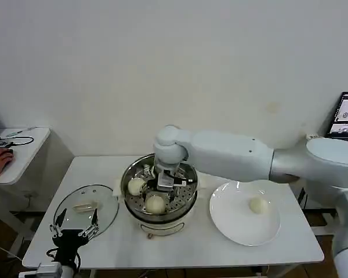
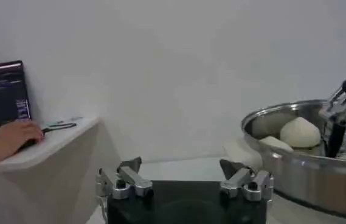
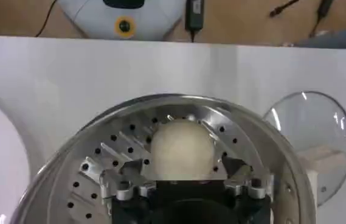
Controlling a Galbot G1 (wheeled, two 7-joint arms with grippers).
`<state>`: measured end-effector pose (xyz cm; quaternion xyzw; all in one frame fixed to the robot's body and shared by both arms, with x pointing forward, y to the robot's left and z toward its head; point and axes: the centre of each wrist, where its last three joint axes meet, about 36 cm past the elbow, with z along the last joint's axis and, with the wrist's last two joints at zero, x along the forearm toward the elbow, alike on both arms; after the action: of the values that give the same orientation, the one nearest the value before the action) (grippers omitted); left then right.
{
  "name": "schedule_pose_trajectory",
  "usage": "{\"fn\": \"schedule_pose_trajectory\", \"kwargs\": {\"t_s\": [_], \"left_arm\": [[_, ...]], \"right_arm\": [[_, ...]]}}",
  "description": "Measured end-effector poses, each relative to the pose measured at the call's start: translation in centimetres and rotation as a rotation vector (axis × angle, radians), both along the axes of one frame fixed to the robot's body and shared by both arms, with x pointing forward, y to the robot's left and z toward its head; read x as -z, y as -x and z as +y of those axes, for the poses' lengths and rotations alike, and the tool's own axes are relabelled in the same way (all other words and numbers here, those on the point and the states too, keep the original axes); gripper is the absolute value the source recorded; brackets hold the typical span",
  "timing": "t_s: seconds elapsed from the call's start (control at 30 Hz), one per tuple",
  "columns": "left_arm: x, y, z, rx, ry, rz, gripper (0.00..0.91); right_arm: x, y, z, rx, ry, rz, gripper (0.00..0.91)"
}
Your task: Take steamed baozi put them in steamer then cover it.
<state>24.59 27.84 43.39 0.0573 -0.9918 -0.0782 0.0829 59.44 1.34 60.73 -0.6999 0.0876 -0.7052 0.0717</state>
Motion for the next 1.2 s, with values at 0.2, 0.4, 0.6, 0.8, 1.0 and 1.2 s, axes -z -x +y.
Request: {"fn": "schedule_pose_trajectory", "kwargs": {"t_s": [0.2, 0.4, 0.6, 0.8, 1.0, 1.2], "left_arm": [[-0.3, 0.2, 0.0, 0.012, -0.002, -0.002, 0.907], [-0.6, 0.0, -0.1, 0.026, -0.002, -0.011, 0.907], [-0.5, -0.5, -0.5, 0.035, 0.009, -0.014, 0.907], [-0.5, -0.7, -0.9, 0.049, 0.016, -0.015, 0.907], [-1.0, -0.4, -1.0, 0.057, 0.008, -0.016, 0.907], [-1.3, 0.0, -1.1, 0.060, 0.005, -0.015, 0.907]], "right_arm": [[-3.0, -1.2, -2.4, 0.097, -0.064, -0.015, 0.907], [-7.9, -3.2, -7.6, 0.319, -0.181, -0.012, 0.907], [-11.2, -4.4, -14.9, 0.589, -0.256, 0.023, 0.907], [-12.2, -4.5, -22.9, 0.887, -0.288, 0.065, 0.907], [-11.5, -3.9, -30.5, 1.157, -0.296, 0.097, 0.907], [-8.1, -2.8, -35.1, 1.352, -0.287, 0.151, 0.907]]}}
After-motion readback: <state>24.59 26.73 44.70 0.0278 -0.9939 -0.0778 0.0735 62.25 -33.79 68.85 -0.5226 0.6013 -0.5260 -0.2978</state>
